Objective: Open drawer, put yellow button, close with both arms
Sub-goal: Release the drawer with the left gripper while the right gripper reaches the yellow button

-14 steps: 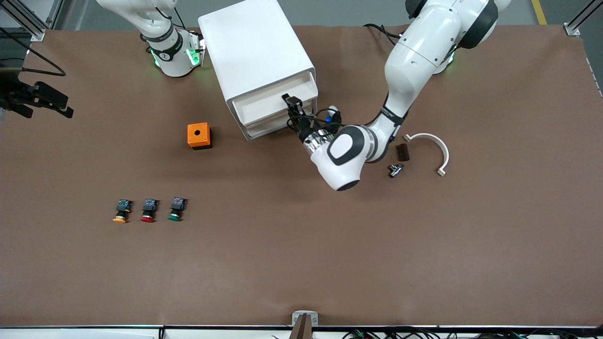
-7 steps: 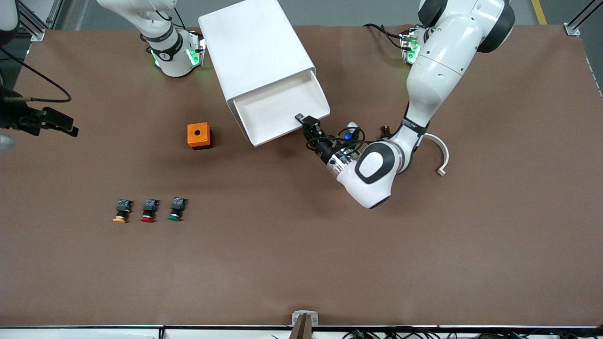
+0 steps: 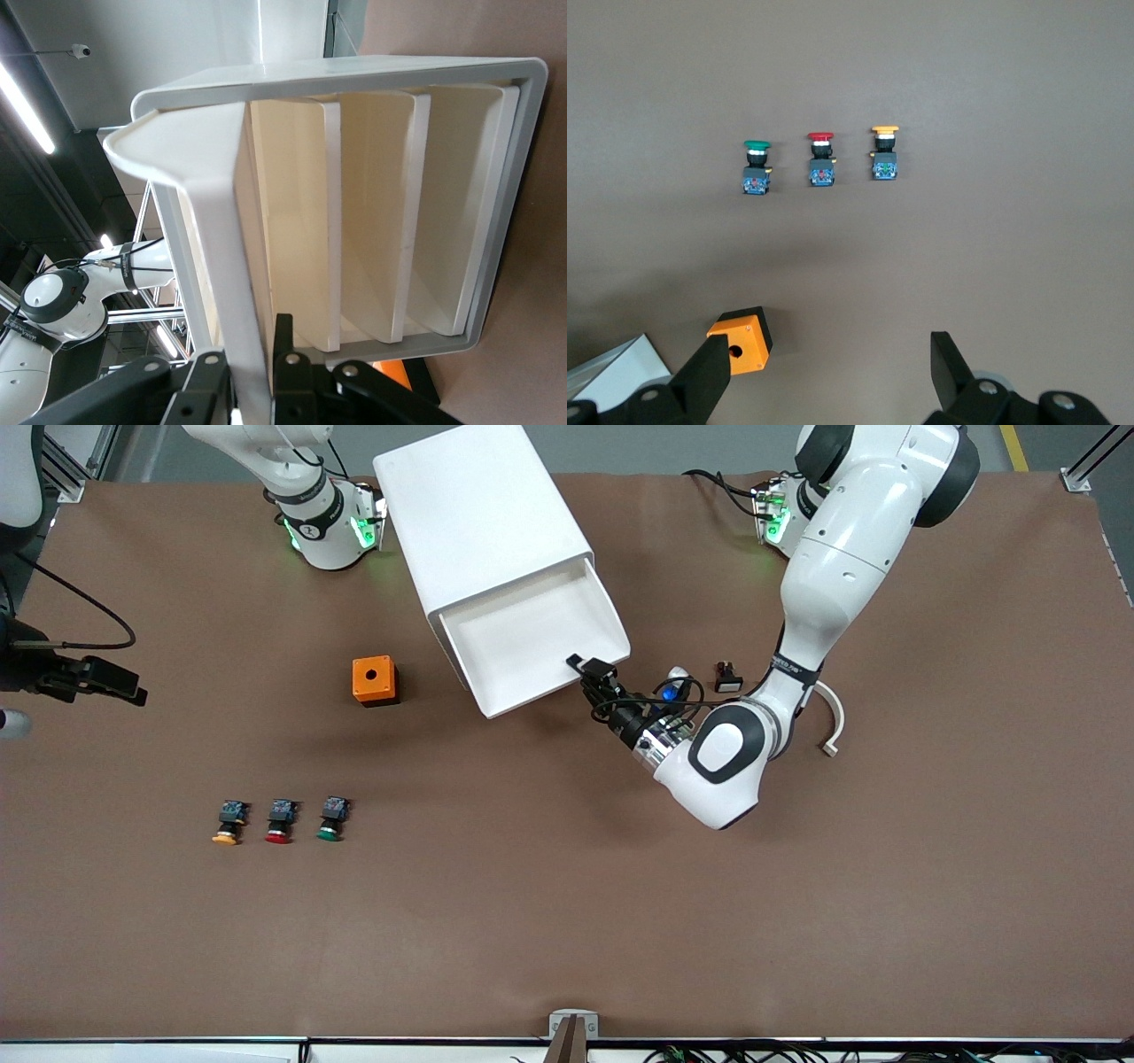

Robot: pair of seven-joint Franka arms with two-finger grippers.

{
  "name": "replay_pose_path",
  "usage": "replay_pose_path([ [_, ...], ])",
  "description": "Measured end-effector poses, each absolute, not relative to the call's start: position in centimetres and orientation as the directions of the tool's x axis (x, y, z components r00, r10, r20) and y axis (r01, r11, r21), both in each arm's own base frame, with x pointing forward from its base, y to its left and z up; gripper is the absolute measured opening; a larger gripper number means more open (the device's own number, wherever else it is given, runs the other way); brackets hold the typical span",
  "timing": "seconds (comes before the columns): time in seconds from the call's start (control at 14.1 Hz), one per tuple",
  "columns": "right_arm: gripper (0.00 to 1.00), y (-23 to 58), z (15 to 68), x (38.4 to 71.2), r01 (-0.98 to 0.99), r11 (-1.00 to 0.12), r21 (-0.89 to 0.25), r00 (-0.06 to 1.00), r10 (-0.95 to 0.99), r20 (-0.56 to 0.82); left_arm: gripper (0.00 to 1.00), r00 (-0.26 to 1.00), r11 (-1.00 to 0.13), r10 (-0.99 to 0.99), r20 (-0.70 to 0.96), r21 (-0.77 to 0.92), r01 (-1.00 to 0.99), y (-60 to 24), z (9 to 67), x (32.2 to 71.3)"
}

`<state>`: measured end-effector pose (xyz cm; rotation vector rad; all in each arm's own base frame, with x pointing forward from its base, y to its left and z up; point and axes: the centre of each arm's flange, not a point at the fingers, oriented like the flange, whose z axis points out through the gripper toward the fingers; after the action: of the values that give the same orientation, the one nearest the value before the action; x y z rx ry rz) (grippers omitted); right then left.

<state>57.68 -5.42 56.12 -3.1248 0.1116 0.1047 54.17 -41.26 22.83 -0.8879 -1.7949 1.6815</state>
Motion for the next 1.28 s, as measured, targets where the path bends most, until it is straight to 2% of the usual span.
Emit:
replay_pose_path([
  [0.14,1.00,-5.5,54.6,58.6,-0.072,-0.997,-0.008,0.995,-0.071,-0.070,0.15,-0.651,0.013,0.757,-0.066,-0.993,0.116,-41.2,22.9,54.3],
  [0.21,1.00,-5.6,53.8,59.1,-0.071,-0.997,-0.001,0.995,-0.071,-0.070,0.20,-0.650,0.004,0.755,-0.080,-0.992,0.127,-41.2,23.0,54.5],
  [0.28,1.00,-5.7,53.1,59.6,-0.070,-0.998,0.008,0.995,-0.070,-0.070,0.29,-0.650,-0.011,0.753,-0.105,-0.989,0.147,-41.0,23.1,54.7],
  [0.5,1.00,-6.2,50.7,60.5,-0.076,-0.997,0.014,0.995,-0.077,-0.062,0.62,-0.643,-0.062,0.744,-0.180,-0.977,0.202,-40.8,23.6,55.4],
  [0.71,1.00,-7.0,48.2,60.5,-0.087,-0.996,0.014,0.995,-0.088,-0.054,0.92,-0.615,-0.162,0.718,-0.326,-0.937,0.308,-40.4,24.9,56.6],
  [0.92,1.00,-7.2,44.9,60.5,-0.090,-0.996,0.015,0.996,-0.090,-0.019,0.99,-0.527,-0.319,0.649,-0.549,-0.825,0.466,-39.9,26.2,57.8],
  [1.28,1.00,-7.5,38.4,60.4,-0.094,-0.995,0.018,0.995,-0.093,0.017,0.99,-0.265,-0.500,0.488,-0.832,-0.515,0.697,-37.8,28.7,60.9],
])
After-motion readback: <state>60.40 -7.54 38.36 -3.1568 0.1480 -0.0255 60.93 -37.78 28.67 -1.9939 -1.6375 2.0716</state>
